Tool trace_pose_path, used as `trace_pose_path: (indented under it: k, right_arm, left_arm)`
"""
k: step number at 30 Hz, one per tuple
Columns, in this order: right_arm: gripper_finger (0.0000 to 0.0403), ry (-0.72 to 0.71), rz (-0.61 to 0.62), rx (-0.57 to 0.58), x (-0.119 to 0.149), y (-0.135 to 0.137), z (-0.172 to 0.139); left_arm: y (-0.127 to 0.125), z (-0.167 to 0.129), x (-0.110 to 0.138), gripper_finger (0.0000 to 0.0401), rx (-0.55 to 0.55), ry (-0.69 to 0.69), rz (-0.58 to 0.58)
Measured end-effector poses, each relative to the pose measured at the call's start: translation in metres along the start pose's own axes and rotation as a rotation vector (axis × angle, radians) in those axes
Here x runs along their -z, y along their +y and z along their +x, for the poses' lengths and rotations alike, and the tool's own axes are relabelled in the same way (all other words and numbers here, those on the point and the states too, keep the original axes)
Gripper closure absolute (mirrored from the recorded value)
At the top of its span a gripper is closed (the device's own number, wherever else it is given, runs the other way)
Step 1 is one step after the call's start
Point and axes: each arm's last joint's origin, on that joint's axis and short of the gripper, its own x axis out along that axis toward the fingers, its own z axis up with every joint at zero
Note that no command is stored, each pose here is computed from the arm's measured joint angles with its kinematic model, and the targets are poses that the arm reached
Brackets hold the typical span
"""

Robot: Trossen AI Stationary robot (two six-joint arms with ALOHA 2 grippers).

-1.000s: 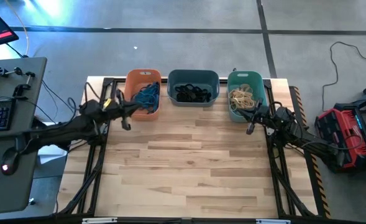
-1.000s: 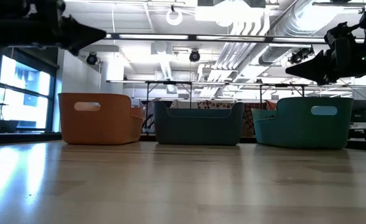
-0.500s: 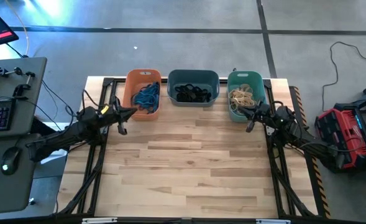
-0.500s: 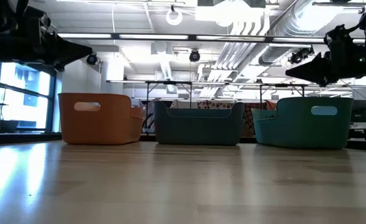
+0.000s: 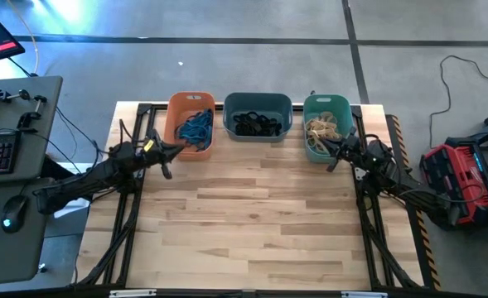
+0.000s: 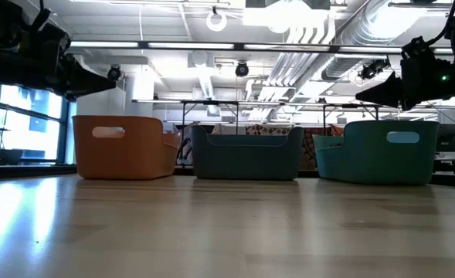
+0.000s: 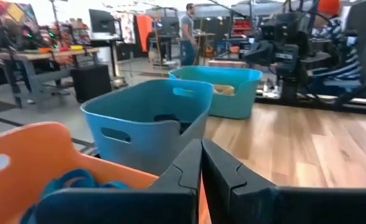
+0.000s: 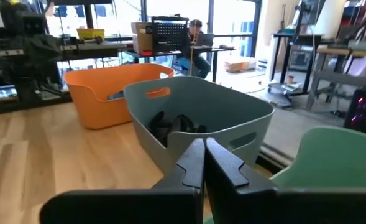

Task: Sort rubber bands into baskets
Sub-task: Return to Home Position

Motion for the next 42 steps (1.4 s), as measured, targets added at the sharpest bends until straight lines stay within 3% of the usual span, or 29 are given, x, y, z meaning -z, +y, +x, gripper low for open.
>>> trace_pose_path:
  k: [42]
  right_arm:
    - [0.0402, 0.006, 0.032, -0.003, 0.0003, 0.0001, 0.0004]
  left_arm:
    - [-0.0006, 0.0028, 0.0037, 0.0398, 0.014, 0.046, -0.030]
